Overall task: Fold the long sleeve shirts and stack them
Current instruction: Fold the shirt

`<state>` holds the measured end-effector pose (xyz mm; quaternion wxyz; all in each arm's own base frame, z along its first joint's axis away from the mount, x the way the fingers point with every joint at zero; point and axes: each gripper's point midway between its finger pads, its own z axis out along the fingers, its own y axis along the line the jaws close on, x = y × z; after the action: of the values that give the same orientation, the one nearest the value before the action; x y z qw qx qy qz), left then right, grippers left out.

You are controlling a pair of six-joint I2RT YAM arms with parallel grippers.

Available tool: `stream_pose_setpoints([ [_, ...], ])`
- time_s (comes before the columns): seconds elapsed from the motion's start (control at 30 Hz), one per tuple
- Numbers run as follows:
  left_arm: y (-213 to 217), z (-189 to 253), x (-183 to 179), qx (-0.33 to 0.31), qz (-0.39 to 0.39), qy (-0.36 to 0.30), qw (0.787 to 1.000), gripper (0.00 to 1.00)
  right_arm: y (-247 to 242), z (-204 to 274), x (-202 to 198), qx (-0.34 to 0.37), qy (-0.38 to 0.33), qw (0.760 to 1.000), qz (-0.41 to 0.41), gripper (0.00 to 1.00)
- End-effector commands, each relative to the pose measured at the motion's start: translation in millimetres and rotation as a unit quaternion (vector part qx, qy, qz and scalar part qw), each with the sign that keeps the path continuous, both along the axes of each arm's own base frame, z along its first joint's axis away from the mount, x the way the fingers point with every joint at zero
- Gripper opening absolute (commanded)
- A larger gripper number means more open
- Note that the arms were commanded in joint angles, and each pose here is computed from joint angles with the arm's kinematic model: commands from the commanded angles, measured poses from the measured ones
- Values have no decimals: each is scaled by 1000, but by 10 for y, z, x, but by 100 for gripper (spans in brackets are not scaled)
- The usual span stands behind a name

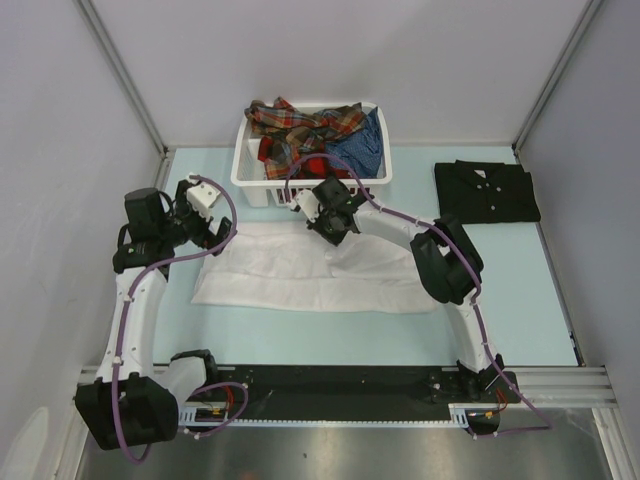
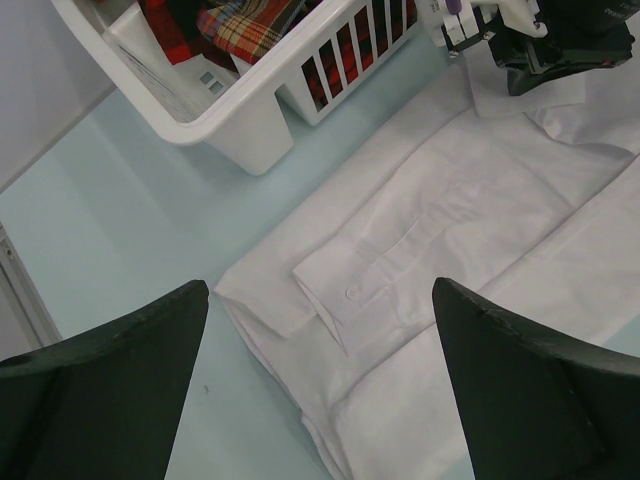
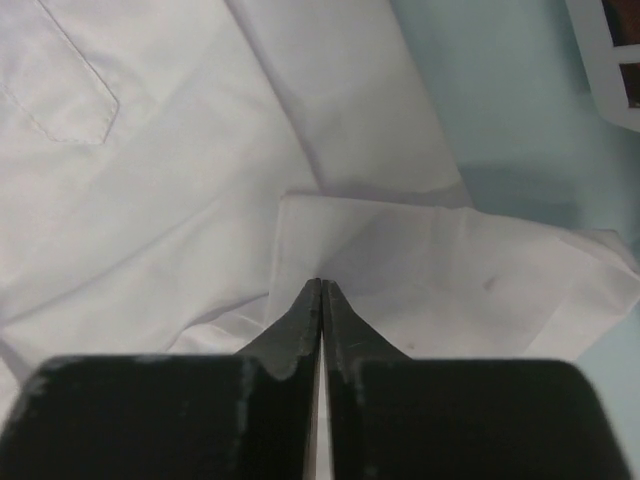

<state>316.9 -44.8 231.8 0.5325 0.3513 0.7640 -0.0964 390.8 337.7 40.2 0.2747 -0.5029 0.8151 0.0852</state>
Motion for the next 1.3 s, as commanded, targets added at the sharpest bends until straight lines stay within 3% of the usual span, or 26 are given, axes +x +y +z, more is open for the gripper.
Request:
stream_pose_setpoints([
  [0.0,-9,204,51,-8,1,-24,1000,99,54,226,56,18,-11,1000,-5,22],
  [0.03,-12,199,49,-8,0,-24,1000,99,66,246,38,22,-9,1000,-5,47],
  [0.07,-19,193,46,-9,-2,-23,1000,99,75,249,38,25,-9,1000,-4,53],
  [0.13,-21,183,46,-9,-2,-22,1000,99,77,208,45,19,-10,1000,-5,58],
  [0.27,-17,190,61,-8,-2,-22,1000,99,27,19,89,5,-3,1000,-14,58],
  [0.37,-17,196,48,-7,-3,-24,1000,99,5,-52,102,2,2,1000,-15,50],
  [0.6,-28,233,79,-12,-5,-23,1000,99,-9,69,129,11,4,1000,-18,2],
  [0.63,-21,249,82,-12,-4,-24,1000,99,-23,103,148,13,3,1000,-21,0],
  [0.87,-57,358,57,-5,-20,-44,999,99,107,829,153,74,-8,997,-21,2],
  [0.9,-68,384,50,-5,-24,-49,999,99,89,903,126,78,-4,997,-21,13],
  [0.97,-72,420,52,-4,-27,-54,998,100,68,960,109,91,10,996,-22,19],
  [1.03,-69,461,61,-4,-25,-58,998,100,43,950,78,95,27,995,-22,18],
  [1.07,-69,471,68,-6,-25,-57,998,100,46,935,55,99,37,994,-22,3],
  [1.1,-72,485,65,-6,-24,-58,998,99,16,924,57,99,44,994,-25,0],
  [1.27,-126,516,22,-8,-43,-68,997,99,-6,978,12,125,73,989,-37,0],
])
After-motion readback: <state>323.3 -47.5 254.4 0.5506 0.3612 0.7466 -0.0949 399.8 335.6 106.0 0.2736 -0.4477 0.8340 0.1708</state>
